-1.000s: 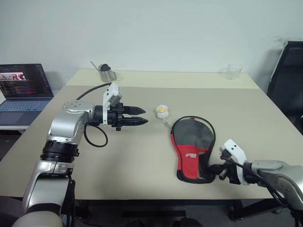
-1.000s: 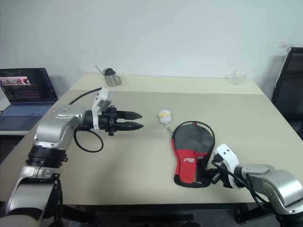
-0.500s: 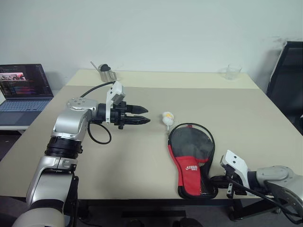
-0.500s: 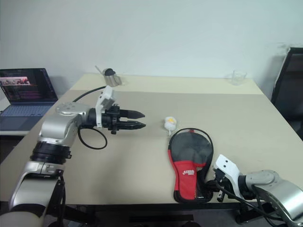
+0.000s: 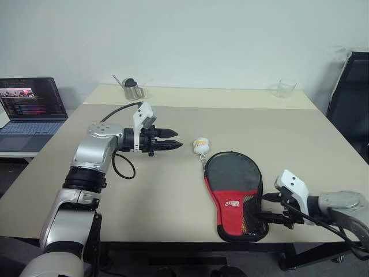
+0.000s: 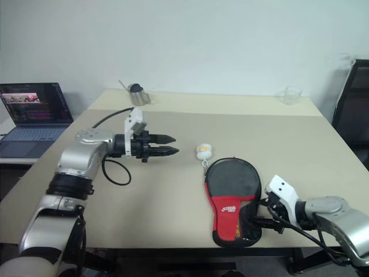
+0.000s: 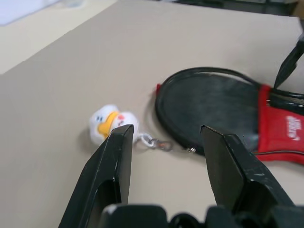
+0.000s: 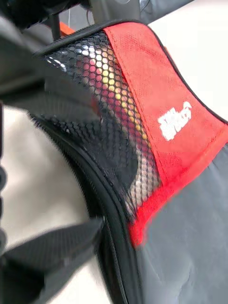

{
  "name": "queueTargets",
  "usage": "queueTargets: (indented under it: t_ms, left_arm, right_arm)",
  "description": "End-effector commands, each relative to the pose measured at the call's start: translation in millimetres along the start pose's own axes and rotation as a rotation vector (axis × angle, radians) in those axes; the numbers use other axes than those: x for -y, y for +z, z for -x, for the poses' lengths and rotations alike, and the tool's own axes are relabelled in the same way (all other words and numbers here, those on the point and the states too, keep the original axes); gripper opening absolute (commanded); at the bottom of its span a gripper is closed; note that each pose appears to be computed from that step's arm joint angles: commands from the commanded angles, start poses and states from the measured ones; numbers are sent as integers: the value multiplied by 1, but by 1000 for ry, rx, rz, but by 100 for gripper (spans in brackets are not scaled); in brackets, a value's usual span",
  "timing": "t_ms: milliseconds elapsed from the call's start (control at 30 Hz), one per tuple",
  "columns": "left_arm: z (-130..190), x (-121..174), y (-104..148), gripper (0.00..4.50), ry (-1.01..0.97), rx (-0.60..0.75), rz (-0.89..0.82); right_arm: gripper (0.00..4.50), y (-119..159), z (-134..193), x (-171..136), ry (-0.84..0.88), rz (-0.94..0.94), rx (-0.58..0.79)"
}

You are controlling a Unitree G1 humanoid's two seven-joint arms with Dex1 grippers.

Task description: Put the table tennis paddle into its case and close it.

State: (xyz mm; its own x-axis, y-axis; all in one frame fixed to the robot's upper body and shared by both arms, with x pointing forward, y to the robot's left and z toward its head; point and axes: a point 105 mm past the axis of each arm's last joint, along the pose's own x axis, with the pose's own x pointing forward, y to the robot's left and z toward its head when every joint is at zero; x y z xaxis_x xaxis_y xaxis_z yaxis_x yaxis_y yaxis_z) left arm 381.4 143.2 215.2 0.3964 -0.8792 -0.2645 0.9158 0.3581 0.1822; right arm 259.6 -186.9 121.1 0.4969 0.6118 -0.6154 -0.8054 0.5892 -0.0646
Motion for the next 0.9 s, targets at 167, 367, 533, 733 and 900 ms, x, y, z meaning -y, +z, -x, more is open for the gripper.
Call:
queueTargets:
  t_ms: [167,367,533,733,900]
  left_arm:
    - [-7,-35,0,244,227,-17,20]
    - [-59,-28,-12,244,254,-40,181]
    - [-81,-26,-13,244,277,-63,200]
    - [-83,-34,-22,244,343,-105,203]
    - [-96,-33,-36,244,394,-163,255]
  right_arm:
    - [378,59,31,40,-221,74,229]
    - [378,91,-22,37,-297,51,392]
    - [378,86,-77,36,-356,-92,418]
    - [378,69,-116,24,-343,-150,392]
    - [378,64,-124,19,-330,-186,393]
